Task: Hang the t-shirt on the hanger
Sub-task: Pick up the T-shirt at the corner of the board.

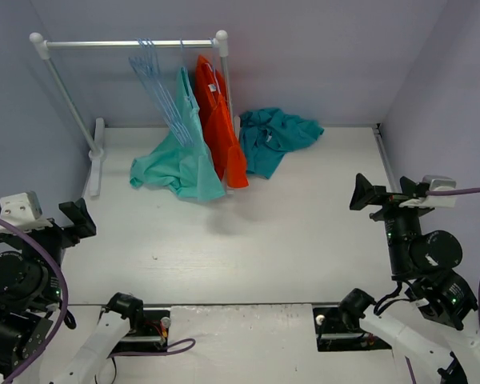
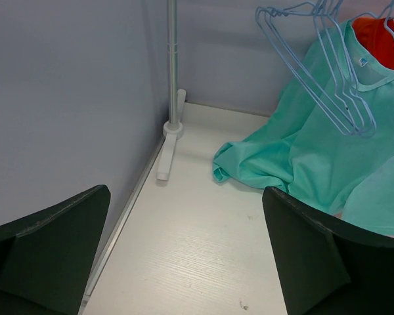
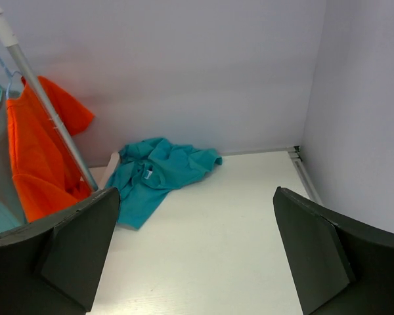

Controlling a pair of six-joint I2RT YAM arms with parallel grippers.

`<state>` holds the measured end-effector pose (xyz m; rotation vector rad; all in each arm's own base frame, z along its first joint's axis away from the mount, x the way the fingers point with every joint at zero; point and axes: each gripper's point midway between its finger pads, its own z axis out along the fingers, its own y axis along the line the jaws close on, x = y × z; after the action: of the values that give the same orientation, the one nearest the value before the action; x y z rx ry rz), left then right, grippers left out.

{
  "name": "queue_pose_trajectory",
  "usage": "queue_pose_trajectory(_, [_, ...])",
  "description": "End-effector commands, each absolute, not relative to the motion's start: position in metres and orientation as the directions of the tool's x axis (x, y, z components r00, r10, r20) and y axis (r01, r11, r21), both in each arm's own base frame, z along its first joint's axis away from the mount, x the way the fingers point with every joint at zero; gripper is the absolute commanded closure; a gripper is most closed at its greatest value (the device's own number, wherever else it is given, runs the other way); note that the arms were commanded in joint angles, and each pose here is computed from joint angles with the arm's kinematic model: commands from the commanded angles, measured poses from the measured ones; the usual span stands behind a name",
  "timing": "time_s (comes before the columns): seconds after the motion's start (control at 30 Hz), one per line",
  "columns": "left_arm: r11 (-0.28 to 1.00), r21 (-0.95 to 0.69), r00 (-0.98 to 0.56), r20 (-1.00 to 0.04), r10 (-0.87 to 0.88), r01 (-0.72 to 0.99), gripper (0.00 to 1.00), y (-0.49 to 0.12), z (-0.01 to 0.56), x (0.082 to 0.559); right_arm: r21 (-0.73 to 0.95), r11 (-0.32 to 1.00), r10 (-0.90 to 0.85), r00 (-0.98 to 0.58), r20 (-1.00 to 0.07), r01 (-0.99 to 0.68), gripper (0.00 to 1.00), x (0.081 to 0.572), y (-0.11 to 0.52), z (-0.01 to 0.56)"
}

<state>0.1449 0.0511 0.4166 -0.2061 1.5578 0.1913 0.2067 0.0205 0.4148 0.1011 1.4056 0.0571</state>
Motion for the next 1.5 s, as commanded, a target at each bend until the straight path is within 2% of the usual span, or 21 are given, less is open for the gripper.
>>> queue_pose_trajectory(0.0, [0.972, -0.028, 0.007, -1.0, -0.027, -0.235, 0.03, 0.044, 0.414, 0.159, 0.108, 0.989, 0.121, 0.134, -0.984, -0.098, 0.0, 0.228, 0.061, 0.409])
queue_pose_trajectory(0.03, [0.973, -0.036, -0.01, -0.999, -0.039, -0.227, 0.03, 0.04, 0.407, 0.164, 0.097, 0.987, 0.111, 0.105, -0.988, -0.129, 0.0, 0.235, 0.074, 0.401])
queue_pose_trajectory(0.13, [0.976, -0.051, -0.071, -0.995, -0.068, -0.213, 0.03, 0.03, 0.385, 0.18, 0.101, 0.992, 0.101, -0.007, -0.995, -0.069, 0.0, 0.268, 0.096, 0.37])
queue_pose_trajectory(0.3, [0.976, -0.04, -0.19, -0.978, -0.082, -0.215, 0.03, 0.019, 0.337, 0.205, 0.067, 0.998, 0.067, -0.097, -0.993, 0.006, 0.0, 0.329, 0.118, 0.333])
queue_pose_trajectory(0.37, [0.974, -0.031, -0.214, -0.974, -0.08, -0.224, 0.03, 0.018, 0.322, 0.21, 0.105, 0.994, 0.103, -0.105, -0.989, -0.012, 0.1, 0.354, 0.122, 0.33])
queue_pose_trajectory(0.5, [0.974, -0.034, -0.217, -0.973, -0.084, -0.226, 0.03, 0.015, 0.296, 0.218, 0.135, 0.991, 0.134, -0.189, -0.973, 0.007, 0.32, 0.419, 0.116, 0.285])
queue_pose_trajectory(0.63, [0.973, -0.036, -0.213, -0.973, -0.086, -0.23, 0.03, 0.014, 0.271, 0.224, 0.139, 0.99, 0.139, -0.259, -0.956, 0.019, 0.49, 0.473, 0.125, 0.246])
queue_pose_trajectory(0.7, [0.974, -0.035, -0.21, -0.974, -0.083, -0.226, 0.03, 0.013, 0.264, 0.226, 0.155, 0.987, 0.161, -0.278, -0.947, 0.046, 0.49, 0.497, 0.124, 0.232])
queue_pose_trajectory(0.8, [0.975, -0.037, -0.2, -0.976, -0.083, -0.221, 0.03, 0.012, 0.263, 0.228, 0.167, 0.984, 0.177, -0.299, -0.938, 0.061, 0.43, 0.531, 0.13, 0.214])
queue_pose_trajectory(0.87, [0.975, -0.033, -0.202, -0.976, -0.079, -0.219, 0.03, 0.012, 0.262, 0.229, 0.153, 0.986, 0.166, -0.34, -0.926, 0.064, 0.43, 0.552, 0.137, 0.185])
queue_pose_trajectory(0.9, [0.976, -0.035, -0.203, -0.976, -0.08, -0.217, 0.03, 0.011, 0.262, 0.23, 0.161, 0.985, 0.171, -0.321, -0.931, 0.058, 0.42, 0.564, 0.141, 0.192])
queue_pose_trajectory(1.07, [0.982, -0.031, -0.219, -0.973, -0.072, -0.185, 0.03, 0.005, 0.258, 0.233, 0.135, 0.986, 0.162, -0.354, -0.921, 0.099, 0.39, 0.603, 0.146, 0.146])
queue_pose_trajectory(1.47, [0.986, -0.039, -0.221, -0.972, -0.074, -0.16, 0.03, 0.001, 0.258, 0.234, 0.119, 0.98, 0.173, -0.393, -0.903, 0.157, 0.4, 0.642, 0.134, 0.081])
